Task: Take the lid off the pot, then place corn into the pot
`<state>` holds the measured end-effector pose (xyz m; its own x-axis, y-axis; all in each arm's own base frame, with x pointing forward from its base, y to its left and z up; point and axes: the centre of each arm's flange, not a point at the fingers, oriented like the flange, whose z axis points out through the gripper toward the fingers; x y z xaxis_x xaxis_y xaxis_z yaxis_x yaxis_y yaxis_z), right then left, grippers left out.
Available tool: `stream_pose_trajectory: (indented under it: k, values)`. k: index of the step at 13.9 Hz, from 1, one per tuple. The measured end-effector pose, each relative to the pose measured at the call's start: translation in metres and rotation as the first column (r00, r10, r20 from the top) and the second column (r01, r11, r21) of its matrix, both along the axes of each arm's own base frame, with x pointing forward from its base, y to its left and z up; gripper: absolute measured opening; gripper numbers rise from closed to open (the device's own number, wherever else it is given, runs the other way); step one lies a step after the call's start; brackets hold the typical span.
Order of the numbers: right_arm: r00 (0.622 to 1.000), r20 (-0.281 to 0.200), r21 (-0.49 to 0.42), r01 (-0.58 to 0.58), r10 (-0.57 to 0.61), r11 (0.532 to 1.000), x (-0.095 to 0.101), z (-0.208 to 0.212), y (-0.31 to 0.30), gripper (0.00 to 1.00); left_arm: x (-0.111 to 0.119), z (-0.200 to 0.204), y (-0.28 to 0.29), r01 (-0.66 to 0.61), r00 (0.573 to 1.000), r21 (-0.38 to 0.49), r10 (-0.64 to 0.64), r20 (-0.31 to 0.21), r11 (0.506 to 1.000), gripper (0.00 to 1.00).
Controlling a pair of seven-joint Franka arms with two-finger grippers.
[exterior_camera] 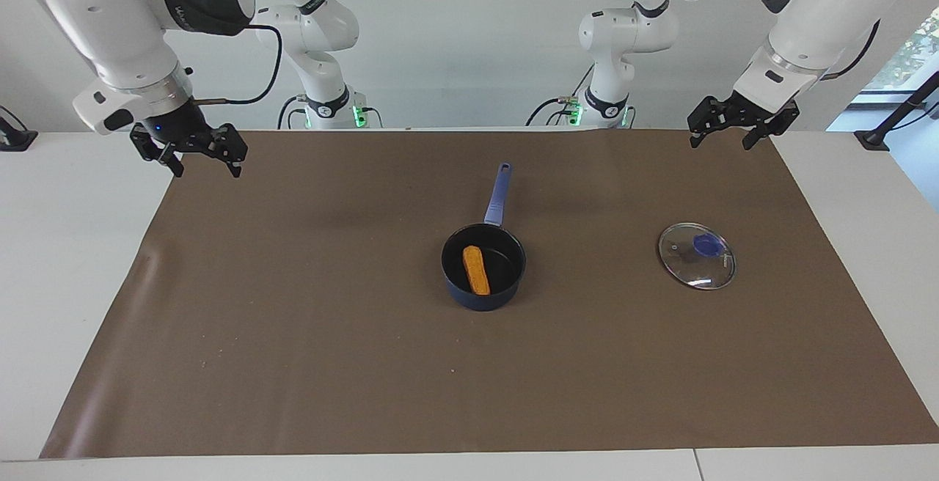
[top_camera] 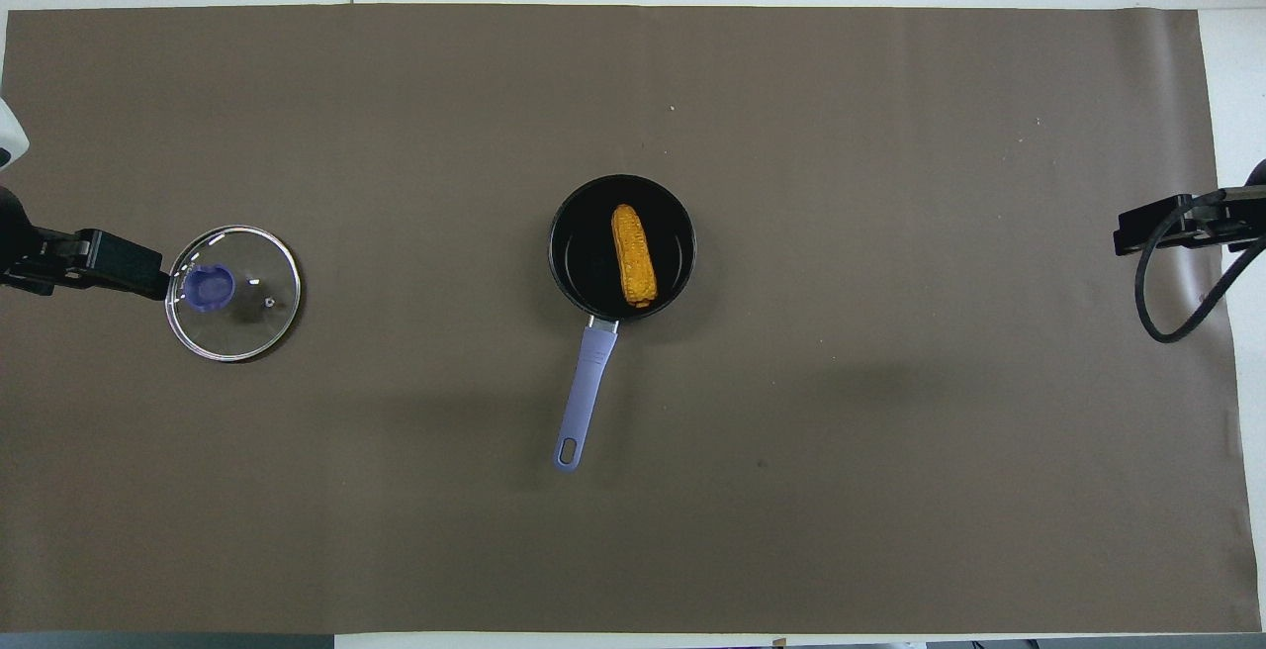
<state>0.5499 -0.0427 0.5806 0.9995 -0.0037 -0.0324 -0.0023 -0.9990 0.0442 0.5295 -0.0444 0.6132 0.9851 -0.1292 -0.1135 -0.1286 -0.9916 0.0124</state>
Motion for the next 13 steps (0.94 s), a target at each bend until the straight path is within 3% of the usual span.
stream_pose_trajectory:
  k: [13]
  values:
    - [1.0,-0.001,0.001,0.012,-0.012,1.0,-0.0021,0.0026,-0.0077,1.0,-0.0011,-0.0006,-0.0002,-0.007,1.0,0.002,0.007,-0.009,1.0,1.0]
